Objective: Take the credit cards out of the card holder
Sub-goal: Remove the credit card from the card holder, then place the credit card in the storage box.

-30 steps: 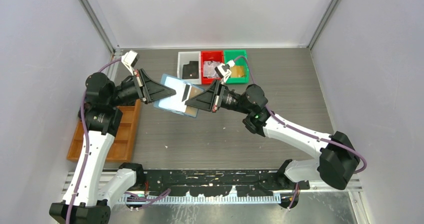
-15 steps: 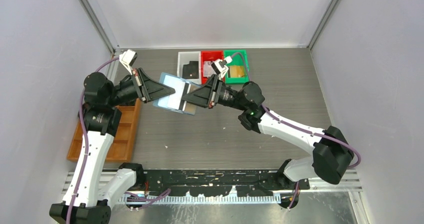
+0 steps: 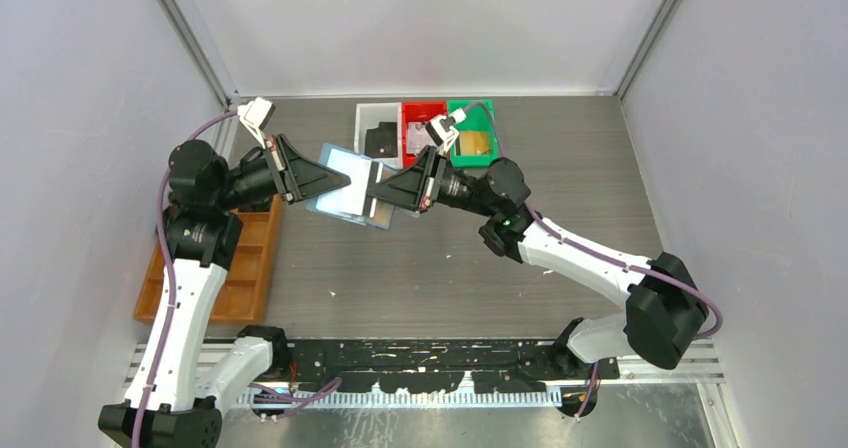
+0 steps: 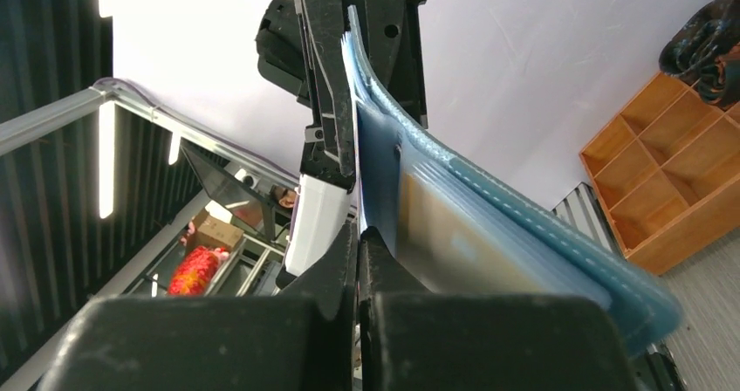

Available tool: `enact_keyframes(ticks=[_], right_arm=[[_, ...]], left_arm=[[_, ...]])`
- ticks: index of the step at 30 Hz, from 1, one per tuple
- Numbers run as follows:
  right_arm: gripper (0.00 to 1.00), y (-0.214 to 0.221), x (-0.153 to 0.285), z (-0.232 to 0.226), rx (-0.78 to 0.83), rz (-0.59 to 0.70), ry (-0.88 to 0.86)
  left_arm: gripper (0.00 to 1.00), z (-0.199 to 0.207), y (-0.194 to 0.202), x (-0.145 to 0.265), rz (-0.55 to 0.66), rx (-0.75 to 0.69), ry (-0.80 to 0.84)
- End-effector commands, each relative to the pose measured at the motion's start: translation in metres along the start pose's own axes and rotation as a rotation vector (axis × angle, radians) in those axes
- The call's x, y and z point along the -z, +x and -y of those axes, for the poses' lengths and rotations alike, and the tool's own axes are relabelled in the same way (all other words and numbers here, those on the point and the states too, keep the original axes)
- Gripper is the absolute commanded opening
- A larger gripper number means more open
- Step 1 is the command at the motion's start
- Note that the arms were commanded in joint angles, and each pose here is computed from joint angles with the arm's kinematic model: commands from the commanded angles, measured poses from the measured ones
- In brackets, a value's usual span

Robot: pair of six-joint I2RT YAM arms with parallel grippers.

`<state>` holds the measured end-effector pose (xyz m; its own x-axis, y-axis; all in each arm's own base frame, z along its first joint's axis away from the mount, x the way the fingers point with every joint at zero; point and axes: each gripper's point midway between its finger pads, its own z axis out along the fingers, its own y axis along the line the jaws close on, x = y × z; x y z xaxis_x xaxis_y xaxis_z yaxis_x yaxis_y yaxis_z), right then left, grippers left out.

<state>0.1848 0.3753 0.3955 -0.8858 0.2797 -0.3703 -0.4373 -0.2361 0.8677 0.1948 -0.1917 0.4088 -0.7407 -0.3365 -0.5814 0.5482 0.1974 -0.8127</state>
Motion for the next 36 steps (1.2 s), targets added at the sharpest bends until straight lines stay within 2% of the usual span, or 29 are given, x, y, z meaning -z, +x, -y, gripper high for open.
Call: enact_keyframes(ticks=[1, 7, 12, 14, 20, 24, 29, 33, 36], right_arm=[[0.01, -0.021, 0.01, -0.031, 0.055, 0.0, -0.043], [0.01, -0.049, 0.057, -0.028, 0.131, 0.025, 0.128], [0.01, -0.091, 0.078, -0.011, 0.242, 0.069, 0.362], [0.0, -0.111, 0.081, 0.016, 0.268, 0.065, 0.521], [0.0, -0.194, 0.12, 0.124, 0.415, 0.044, 1.173], [0.0, -0.236, 0.131, 0.182, 0.527, 0.02, 1.439], [0.0, -0.264, 0.126, 0.244, 0.606, 0.003, 1.573], [0.0, -0.267, 0.123, 0.28, 0.66, -0.038, 1.652], [0.01, -0.266, 0.119, 0.304, 0.784, -0.076, 1.736]], left_arm=[[0.0, 0.011, -0.011, 0.004, 0.014, -0.122, -0.004], [0.0, 0.004, -0.021, 0.007, 0.027, -0.16, -0.029], [0.0, 0.002, -0.023, 0.007, 0.025, -0.184, -0.039], [0.0, 0.0, -0.024, 0.007, 0.024, -0.186, -0.057], [0.0, 0.002, -0.024, 0.01, 0.03, -0.212, -0.085], [0.0, 0.001, -0.023, 0.011, 0.035, -0.209, -0.093], [0.0, 0.0, -0.02, 0.012, 0.029, -0.195, -0.1], [0.0, 0.001, -0.022, 0.012, 0.029, -0.198, -0.099], [0.0, -0.001, -0.021, 0.011, 0.024, -0.191, -0.102]])
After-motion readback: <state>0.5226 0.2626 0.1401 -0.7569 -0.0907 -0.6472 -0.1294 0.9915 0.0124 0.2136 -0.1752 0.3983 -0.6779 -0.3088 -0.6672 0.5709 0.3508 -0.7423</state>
